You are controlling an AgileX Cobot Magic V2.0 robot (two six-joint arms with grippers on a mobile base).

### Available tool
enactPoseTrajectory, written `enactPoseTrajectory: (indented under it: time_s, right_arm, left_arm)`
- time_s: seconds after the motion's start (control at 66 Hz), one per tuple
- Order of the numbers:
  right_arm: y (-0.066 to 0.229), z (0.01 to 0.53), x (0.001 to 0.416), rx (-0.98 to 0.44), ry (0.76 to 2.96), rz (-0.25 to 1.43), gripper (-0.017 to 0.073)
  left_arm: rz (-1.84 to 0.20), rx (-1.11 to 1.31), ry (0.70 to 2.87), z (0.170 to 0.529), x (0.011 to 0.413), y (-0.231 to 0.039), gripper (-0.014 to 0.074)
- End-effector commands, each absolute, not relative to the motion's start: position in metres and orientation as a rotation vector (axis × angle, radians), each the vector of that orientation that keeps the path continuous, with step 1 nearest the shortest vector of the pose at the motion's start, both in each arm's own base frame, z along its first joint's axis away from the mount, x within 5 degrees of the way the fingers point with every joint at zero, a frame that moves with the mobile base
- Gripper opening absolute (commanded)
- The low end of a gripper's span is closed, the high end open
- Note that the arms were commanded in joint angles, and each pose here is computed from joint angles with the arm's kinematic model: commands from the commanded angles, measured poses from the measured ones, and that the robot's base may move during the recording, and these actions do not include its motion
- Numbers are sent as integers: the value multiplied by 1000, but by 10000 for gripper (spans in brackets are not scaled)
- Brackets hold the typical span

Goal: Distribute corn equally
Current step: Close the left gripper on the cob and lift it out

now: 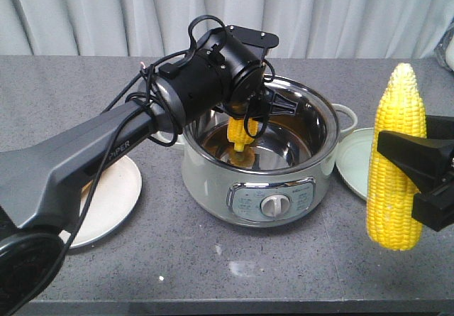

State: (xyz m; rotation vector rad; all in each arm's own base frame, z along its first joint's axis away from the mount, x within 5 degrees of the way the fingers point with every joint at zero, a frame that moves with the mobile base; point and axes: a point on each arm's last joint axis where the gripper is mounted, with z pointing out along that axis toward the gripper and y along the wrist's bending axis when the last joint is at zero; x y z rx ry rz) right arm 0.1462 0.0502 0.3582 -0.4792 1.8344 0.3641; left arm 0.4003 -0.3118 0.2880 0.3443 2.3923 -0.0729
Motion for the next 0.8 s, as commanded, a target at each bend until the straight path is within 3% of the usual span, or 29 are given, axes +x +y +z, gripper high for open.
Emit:
enactPoseTrajectory:
  time_s: [0.0, 0.394, 0.788]
  right_arm:
    - [48, 371, 147, -426, 1774, 360, 194]
    - [48, 371, 147, -426, 1774, 360, 194]
    - [48, 371, 147, -426, 1774, 360, 194]
  left_arm:
    - [-144, 332, 2239, 356, 384, -299, 224]
    - [59, 535, 2296, 411, 342, -257, 225]
    - [-112, 595, 2210, 432, 305, -210, 227]
